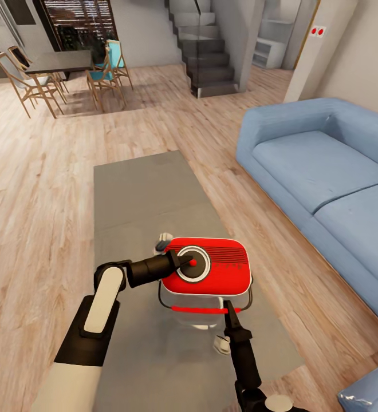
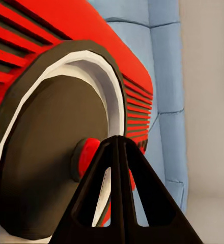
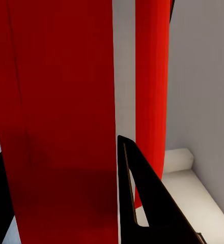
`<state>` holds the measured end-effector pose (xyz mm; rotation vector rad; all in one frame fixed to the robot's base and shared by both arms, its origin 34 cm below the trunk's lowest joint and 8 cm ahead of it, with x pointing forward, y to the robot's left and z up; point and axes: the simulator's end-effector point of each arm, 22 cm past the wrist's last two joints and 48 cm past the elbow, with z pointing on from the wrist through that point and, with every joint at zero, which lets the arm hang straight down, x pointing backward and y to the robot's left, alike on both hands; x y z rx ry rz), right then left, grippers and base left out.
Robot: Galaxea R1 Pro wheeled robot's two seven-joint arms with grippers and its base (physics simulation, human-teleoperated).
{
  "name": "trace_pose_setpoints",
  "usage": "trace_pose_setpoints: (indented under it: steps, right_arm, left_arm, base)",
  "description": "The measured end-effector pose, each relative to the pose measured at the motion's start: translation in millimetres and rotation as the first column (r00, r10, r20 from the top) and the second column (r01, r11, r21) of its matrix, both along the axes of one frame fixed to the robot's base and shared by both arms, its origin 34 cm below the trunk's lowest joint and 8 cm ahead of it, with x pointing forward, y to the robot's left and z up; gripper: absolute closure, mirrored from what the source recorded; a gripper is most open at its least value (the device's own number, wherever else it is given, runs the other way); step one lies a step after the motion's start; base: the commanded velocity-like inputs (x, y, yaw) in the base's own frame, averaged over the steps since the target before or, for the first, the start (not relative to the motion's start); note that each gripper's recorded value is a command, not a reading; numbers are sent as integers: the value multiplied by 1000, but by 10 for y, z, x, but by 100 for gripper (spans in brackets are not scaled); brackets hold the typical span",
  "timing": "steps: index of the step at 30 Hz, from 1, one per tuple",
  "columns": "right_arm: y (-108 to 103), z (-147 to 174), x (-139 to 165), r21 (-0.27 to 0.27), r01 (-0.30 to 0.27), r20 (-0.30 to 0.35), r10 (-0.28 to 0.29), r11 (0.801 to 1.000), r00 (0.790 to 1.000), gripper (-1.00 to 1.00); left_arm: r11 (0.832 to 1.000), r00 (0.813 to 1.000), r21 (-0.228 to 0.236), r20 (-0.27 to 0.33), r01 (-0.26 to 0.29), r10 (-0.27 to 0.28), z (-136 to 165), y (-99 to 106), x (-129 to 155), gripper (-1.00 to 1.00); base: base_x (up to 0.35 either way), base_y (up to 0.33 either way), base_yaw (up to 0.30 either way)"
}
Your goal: Turn on the radio receiver that's on the table in the living room.
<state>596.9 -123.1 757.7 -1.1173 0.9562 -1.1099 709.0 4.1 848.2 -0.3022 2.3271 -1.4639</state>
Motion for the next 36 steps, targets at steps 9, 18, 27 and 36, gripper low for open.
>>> trace_pose_setpoints:
  steps: [9, 18, 27, 36]
  right_arm:
    - [-8, -12, -1, -3, 3, -4, -3, 1000, 1000, 100]
    - [2, -77, 13, -6, 4, -35, -4, 1000, 999, 100]
    - [-3, -83, 16, -7, 6, -37, -6, 1000, 999, 100]
    - [-16, -84, 14, -12, 7, -33, -7, 1000, 999, 100]
  left_arm:
    - [1000, 999, -4, -51, -4, 4, -132, -27, -44, 100]
    - [1000, 997, 1, -83, -1, 1, -245, -66, -88, 100]
    - [1000, 996, 1, -87, 0, 0, -256, -80, -95, 100]
    - [1000, 996, -1, -89, 1, -1, -260, -98, -100, 100]
  base:
    - [0, 124, 0]
    - [0, 9, 0]
    - [0, 0, 0]
    - [0, 0, 0]
